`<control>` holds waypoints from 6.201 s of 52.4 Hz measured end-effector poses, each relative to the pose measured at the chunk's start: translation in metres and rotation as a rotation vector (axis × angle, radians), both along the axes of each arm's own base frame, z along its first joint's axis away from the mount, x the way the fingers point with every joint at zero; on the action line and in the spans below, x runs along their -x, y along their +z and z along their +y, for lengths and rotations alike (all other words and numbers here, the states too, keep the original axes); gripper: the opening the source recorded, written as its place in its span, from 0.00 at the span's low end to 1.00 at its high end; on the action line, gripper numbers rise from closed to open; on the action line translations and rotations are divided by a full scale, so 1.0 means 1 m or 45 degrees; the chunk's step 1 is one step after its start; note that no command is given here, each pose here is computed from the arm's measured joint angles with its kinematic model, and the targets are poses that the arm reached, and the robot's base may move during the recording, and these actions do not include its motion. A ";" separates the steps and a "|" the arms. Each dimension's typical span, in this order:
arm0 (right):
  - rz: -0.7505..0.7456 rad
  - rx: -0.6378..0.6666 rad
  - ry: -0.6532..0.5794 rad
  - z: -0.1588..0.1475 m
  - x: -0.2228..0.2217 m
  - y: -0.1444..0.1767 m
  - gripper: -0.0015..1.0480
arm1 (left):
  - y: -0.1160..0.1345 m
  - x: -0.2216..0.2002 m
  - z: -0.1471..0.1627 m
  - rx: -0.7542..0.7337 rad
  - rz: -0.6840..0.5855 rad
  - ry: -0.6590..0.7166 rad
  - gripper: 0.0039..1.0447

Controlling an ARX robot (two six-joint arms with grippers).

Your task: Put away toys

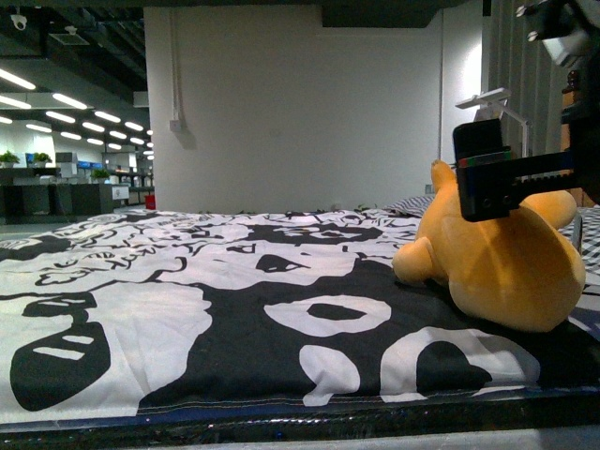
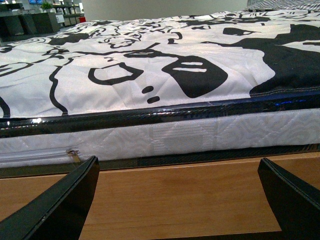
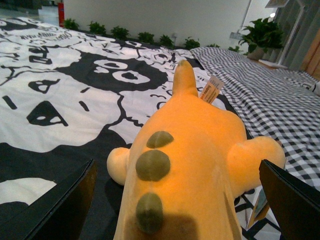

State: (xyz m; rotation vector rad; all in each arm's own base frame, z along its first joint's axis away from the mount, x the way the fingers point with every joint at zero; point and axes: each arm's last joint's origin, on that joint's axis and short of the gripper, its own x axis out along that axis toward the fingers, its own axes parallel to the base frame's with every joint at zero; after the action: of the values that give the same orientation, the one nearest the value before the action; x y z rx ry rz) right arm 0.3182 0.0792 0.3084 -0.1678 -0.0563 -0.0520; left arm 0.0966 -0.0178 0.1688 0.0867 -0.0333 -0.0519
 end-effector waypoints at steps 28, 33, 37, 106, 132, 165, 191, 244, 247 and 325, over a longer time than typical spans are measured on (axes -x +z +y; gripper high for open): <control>0.234 0.159 -0.191 -0.004 -0.039 -0.035 0.94 | 0.000 0.000 0.000 0.000 0.000 0.000 0.94; 0.263 0.131 -0.193 -0.004 -0.039 -0.039 0.94 | 0.000 0.000 0.000 0.000 0.000 0.000 0.94; 0.297 0.114 -0.184 -0.003 -0.039 -0.042 0.94 | 0.000 0.000 0.000 0.000 0.000 0.000 0.94; 0.035 -0.373 0.153 -0.071 0.167 -0.003 0.07 | 0.000 0.000 0.000 0.000 0.000 0.000 0.94; -0.111 -0.391 0.158 -0.086 0.219 -0.079 0.07 | 0.000 0.000 0.000 0.000 0.000 0.000 0.94; -0.102 -0.396 0.259 -0.075 0.219 -0.123 0.07 | 0.000 0.000 0.000 0.000 0.000 0.000 0.94; -0.098 -0.371 0.246 -0.075 0.219 -0.124 0.07 | 0.000 0.000 0.000 0.000 0.000 0.000 0.94; -0.100 -0.370 0.240 -0.075 0.219 -0.125 0.07 | 0.000 0.000 0.000 0.000 -0.002 0.000 0.94; -0.100 -0.370 0.243 -0.075 0.219 -0.125 0.07 | 0.000 0.000 0.000 0.000 -0.002 -0.003 0.94; -0.102 -0.369 0.242 -0.075 0.219 -0.125 0.07 | 0.000 0.000 0.000 -0.001 -0.003 -0.003 0.94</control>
State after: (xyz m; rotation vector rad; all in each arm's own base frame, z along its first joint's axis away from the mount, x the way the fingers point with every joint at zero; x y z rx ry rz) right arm 0.0989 0.0041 0.1837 0.1300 -0.1432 0.1225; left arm 0.0965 -0.0181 0.1690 0.0877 -0.0356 -0.0541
